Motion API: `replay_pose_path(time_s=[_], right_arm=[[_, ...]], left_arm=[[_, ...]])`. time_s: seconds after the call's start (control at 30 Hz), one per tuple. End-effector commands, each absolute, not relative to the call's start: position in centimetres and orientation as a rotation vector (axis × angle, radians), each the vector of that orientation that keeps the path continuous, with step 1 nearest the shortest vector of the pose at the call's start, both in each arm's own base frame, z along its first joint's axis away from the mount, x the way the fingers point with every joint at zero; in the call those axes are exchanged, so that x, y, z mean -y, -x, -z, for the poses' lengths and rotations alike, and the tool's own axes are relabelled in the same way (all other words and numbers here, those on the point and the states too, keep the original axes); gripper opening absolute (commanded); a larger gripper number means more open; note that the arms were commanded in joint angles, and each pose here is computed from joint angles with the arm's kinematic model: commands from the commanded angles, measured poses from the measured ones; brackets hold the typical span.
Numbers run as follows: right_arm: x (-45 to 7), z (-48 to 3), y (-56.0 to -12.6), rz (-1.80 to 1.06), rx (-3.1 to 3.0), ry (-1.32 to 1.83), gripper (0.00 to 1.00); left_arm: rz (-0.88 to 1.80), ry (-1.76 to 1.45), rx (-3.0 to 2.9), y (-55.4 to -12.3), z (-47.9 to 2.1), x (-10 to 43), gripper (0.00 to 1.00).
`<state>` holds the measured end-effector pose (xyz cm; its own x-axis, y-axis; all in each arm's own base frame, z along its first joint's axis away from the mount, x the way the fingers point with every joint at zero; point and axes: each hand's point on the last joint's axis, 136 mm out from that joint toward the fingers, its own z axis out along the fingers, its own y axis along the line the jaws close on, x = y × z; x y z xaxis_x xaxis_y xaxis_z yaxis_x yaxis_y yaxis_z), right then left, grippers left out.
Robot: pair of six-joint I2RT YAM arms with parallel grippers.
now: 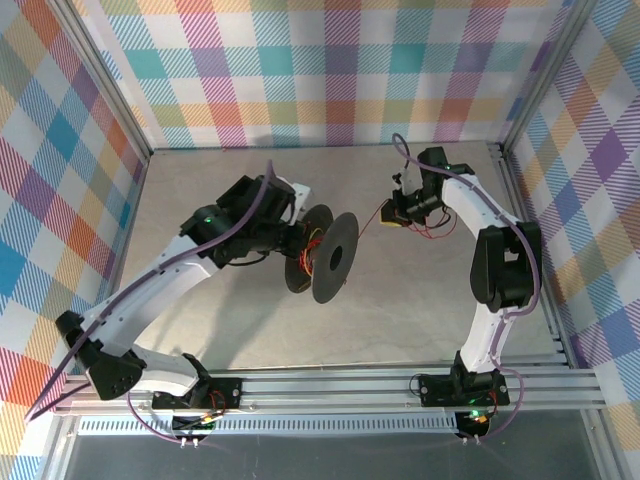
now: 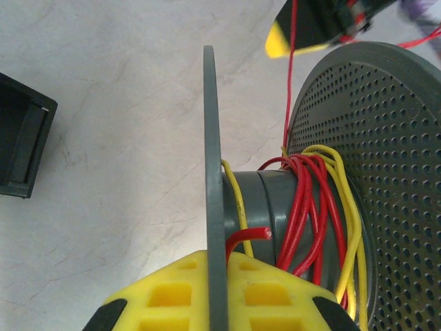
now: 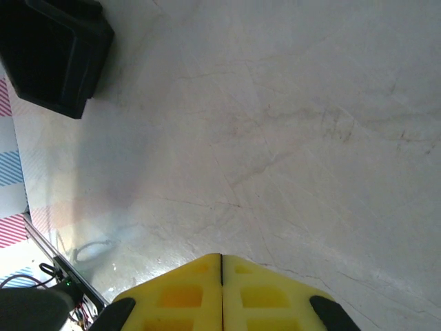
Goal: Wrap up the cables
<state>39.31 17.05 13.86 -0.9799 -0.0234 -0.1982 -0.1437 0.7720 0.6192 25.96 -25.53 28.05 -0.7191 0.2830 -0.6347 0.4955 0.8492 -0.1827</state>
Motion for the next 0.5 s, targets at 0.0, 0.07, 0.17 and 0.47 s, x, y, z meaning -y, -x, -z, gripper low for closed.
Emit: replay_pose_path(time_s=[0.0,0.07,0.17,0.47], right_arm=[[-17.0,-19.6,-40.5,-0.962,-2.651,0.163,0.0],[-18.2,-21.6,-40.2,-0.977,-2.609,0.213,0.0],[-20.5,-25.3,-39.0,-0.995,-2.541,0.309,0.0],[-26.1,-32.8,-32.0,-1.031,-2.358,0.553,0.0]], left_arm=[[0.315,-0.669,-2.51,-25.2,-24.3,25.4,0.0],[0.277,-0.668,-2.525,-25.9,-23.2,25.8,0.0],[0.182,-0.649,-2.541,-27.4,-21.8,25.8,0.0],[0.068,-0.494,-2.581,-31.0,-19.9,25.7,0.0]])
